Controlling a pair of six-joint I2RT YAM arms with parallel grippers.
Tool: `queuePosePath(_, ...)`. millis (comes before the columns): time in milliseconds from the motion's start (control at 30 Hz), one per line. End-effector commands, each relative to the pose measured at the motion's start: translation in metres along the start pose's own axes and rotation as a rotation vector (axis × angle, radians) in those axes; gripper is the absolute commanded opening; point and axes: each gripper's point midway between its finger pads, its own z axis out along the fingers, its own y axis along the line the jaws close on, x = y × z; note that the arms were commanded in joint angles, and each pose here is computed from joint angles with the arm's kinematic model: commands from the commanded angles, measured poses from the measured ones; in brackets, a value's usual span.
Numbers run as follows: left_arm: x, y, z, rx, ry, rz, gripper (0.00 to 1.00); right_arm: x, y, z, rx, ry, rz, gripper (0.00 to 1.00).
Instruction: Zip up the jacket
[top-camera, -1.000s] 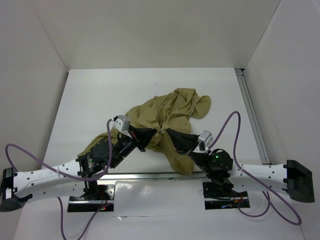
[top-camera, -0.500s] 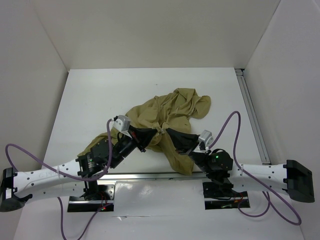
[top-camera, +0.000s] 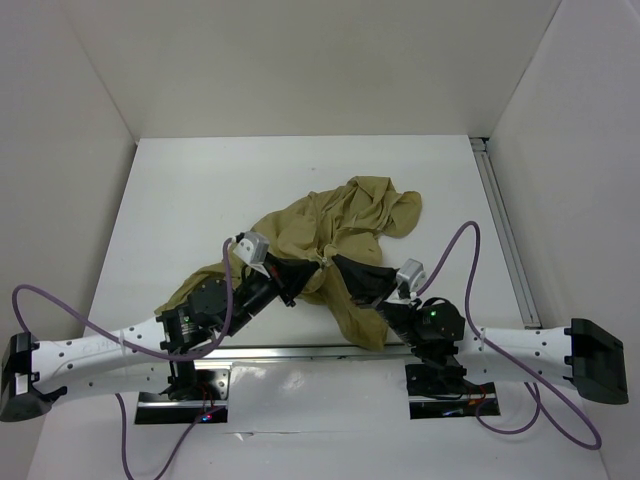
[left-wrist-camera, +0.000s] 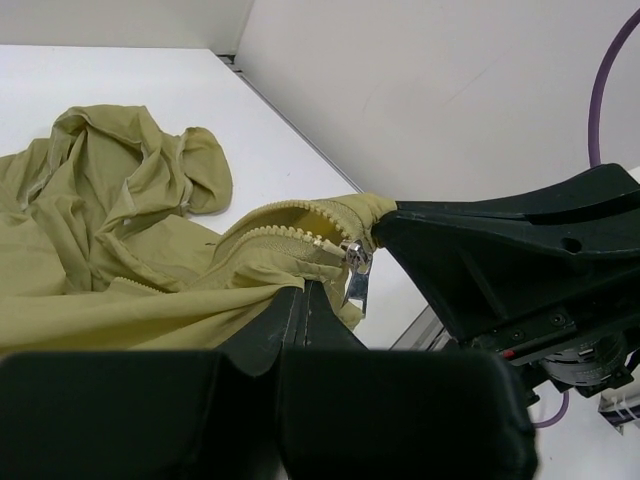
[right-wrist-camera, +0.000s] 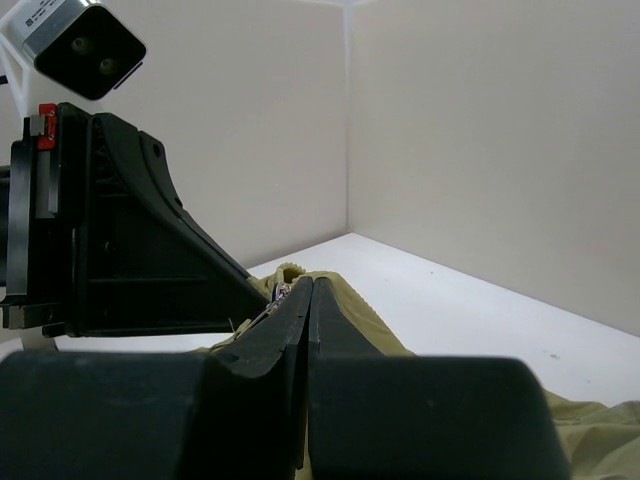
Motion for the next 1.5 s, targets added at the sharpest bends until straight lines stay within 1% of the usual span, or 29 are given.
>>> queuePosePath(0,-0.022,-0.017,0.001,0.053,-0.058,-0.044,0.00,-0.026,-0.004,0.010,0.028,-0.075,0.034,0.00)
queuePosePath(167,-0.016,-0.010,-0.001,0.031,-0.034,-0.011,0.00,-0.025,-0.005,0.011,0.034,-0.060,0.029,0.00)
queuePosePath(233,-0.018,-0.008,-0.002,0.023,-0.038,-0.011,0.00,-0.021,-0.004,0.012,0.030,-0.037,0.019,0.00)
queuePosePath(433,-0.028,-0.012,-0.002,0.023,-0.039,0.009,0.00,-0.022,-0.004,0.012,0.030,-0.036,0.019,0.00)
queuePosePath(533,-0.022,-0.010,-0.001,0.012,-0.015,0.030,0.00,-0.018,-0.002,0.013,0.026,-0.016,0.020,0.00)
queuePosePath(667,-0.024,-0.010,-0.001,0.012,-0.015,0.049,0.00,-0.015,-0.003,0.013,0.033,-0.005,0.025,0.00)
queuePosePath(833,-0.034,-0.015,0.001,0.012,-0.015,0.060,0.00,-0.015,-0.003,0.013,0.034,-0.005,0.025,0.00)
queuePosePath(900,-0.026,-0.015,0.004,0.014,0.007,0.068,0.00,-0.012,-0.002,0.013,0.032,0.003,0.021,0.00)
queuePosePath(967,-0.030,-0.019,0.005,0.029,0.003,0.064,0.00,-0.008,-0.002,0.011,0.031,0.011,0.027,0.00)
queuePosePath(1267,-0.015,-0.022,0.008,0.049,0.059,0.082,0.00,-0.009,-0.003,0.009,0.032,0.003,0.031,0.00)
queuePosePath(1300,-0.019,-0.024,0.008,0.052,0.051,0.078,0.00,-0.009,-0.003,0.009,0.032,0.003,0.031,0.00)
queuePosePath(1333,-0.012,-0.023,0.009,0.053,0.074,0.087,0.00,-0.007,-0.003,0.009,0.031,0.011,0.027,0.00)
queuePosePath(1467,-0.014,-0.027,0.011,0.063,0.078,0.106,0.00,-0.008,-0.003,0.008,0.031,0.011,0.036,0.00)
